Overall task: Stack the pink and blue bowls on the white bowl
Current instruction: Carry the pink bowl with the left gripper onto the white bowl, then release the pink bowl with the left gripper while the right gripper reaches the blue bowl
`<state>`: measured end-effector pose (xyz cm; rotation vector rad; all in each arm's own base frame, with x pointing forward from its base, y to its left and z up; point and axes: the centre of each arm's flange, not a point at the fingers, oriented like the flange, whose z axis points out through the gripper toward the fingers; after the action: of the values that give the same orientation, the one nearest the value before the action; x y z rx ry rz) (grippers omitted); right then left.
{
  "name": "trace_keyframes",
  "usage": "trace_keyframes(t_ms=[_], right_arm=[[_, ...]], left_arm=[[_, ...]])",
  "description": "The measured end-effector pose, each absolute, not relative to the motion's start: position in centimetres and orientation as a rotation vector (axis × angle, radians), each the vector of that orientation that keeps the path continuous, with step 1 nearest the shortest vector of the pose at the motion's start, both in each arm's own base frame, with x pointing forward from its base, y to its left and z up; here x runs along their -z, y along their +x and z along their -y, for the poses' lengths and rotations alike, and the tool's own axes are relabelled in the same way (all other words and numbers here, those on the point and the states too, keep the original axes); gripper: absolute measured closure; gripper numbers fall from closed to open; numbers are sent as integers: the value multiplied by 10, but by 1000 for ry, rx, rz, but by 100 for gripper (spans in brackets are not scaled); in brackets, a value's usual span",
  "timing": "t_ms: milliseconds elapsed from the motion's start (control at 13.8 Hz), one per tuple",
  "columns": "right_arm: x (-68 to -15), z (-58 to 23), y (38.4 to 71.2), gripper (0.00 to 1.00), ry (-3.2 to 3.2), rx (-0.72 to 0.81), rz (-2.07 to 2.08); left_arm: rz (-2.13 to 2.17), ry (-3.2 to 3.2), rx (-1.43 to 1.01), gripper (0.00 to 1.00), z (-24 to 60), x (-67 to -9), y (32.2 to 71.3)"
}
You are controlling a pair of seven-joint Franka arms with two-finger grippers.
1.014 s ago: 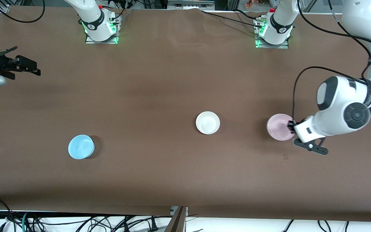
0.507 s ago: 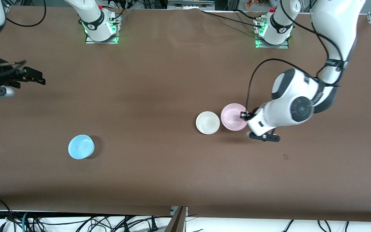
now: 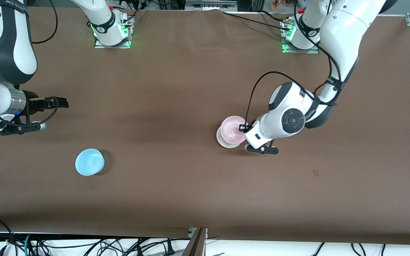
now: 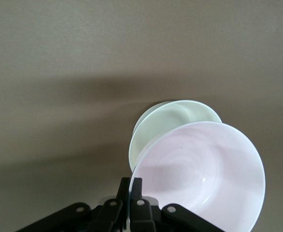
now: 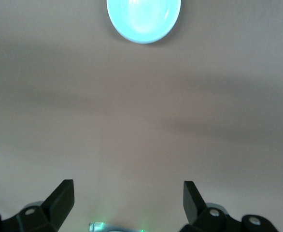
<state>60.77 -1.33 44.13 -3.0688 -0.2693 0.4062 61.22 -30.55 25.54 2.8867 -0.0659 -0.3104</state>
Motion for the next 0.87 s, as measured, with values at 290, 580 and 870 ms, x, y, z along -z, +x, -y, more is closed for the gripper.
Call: trace_keyframes(t_ms=[290,580,870], right_arm=[[-378,19,612,0,-3093,-271,344],[-295,23,631,0,-3143,-185,355],[-254,42,647,0,-3188,-52,342]], left_arm=[[52,2878,283,96,305,-249,616],[42,2867,238,96,306,-242,620],[66,2884,237,96,306,-233,619]])
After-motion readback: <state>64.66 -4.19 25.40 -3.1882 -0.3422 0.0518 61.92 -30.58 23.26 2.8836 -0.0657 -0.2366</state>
